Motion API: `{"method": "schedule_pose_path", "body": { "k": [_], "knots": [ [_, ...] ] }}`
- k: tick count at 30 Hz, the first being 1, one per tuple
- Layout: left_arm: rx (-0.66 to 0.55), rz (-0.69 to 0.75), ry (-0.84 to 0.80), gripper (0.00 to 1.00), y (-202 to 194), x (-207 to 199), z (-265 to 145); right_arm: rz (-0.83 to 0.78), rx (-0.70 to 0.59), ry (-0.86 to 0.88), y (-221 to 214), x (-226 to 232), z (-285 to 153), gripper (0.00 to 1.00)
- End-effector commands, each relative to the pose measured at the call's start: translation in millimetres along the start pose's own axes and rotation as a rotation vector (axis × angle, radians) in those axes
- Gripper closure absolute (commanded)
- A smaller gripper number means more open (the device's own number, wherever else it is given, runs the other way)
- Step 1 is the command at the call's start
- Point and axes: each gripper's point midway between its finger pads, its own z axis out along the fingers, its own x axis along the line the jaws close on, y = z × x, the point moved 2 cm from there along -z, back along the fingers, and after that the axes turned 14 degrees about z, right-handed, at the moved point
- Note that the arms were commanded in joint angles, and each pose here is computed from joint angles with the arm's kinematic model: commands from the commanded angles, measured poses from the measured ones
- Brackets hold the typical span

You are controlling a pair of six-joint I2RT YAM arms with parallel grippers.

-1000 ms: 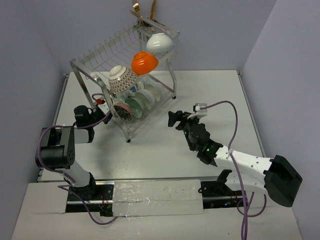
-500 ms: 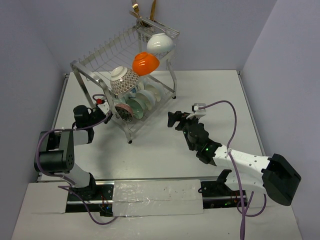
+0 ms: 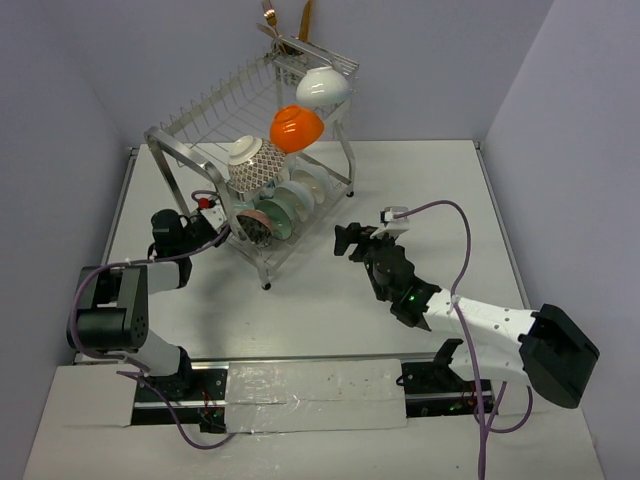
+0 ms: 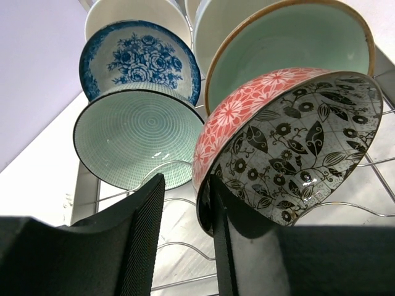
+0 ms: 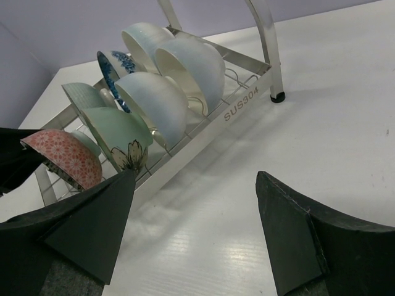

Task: Load the bowls into the dish rack
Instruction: Insert the bowl into the dish rack.

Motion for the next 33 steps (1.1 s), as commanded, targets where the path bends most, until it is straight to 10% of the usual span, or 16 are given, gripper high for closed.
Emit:
{"method": "schedule_pose_path", "body": {
  "k": [1,33],
  "knots": [
    [-0.144,0.193,0.009,0.59,47,16,6,0.039,-0.041,0.011,13,10,6,0.14],
    [-0.153,0.199,-0.008,0.24,71,4,10,0.022,-0.023,0.001,7,11,12,0.14]
  ]
}}
